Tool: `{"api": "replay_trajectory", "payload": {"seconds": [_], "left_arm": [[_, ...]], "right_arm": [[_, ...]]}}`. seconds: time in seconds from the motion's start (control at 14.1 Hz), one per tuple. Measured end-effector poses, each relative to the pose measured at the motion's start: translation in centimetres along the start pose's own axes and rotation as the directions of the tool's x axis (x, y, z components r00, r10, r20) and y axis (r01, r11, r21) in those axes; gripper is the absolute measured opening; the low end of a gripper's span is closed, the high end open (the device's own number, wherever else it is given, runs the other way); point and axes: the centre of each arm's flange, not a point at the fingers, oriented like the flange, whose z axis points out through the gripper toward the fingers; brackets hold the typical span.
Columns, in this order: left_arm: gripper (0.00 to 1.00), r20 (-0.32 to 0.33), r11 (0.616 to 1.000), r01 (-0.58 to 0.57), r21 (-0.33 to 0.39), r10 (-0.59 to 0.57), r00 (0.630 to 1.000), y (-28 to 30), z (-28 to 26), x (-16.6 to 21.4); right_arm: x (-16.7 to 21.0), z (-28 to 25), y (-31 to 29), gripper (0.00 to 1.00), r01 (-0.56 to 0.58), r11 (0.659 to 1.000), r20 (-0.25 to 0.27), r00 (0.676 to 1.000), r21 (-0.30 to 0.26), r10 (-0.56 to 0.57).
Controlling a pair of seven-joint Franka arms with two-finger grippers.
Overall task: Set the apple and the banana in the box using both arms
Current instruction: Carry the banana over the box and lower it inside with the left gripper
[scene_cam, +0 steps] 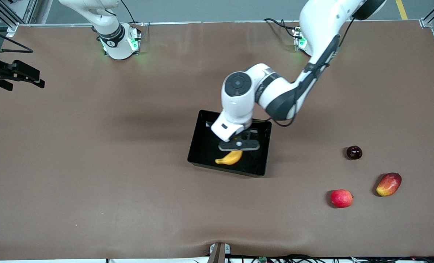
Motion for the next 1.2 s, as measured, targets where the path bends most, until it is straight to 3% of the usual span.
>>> {"api": "replay_trajectory", "payload": {"seconds": [0.57,1.2], "left_arm": [[0.35,0.080,0.999,-0.033,-0.011,0.034,0.996,2.5,9.1,-2.9],[0.35,0.123,0.996,-0.091,-0.008,0.091,0.988,2.8,13.6,-4.4]], "right_arm": [[0.0,0.0,0.1,1.00,-0.002,1.000,0.001,1.000,0.000,0.002],[0.0,0.1,0.1,1.00,-0.002,1.000,0.002,1.000,0.000,0.002]]}}
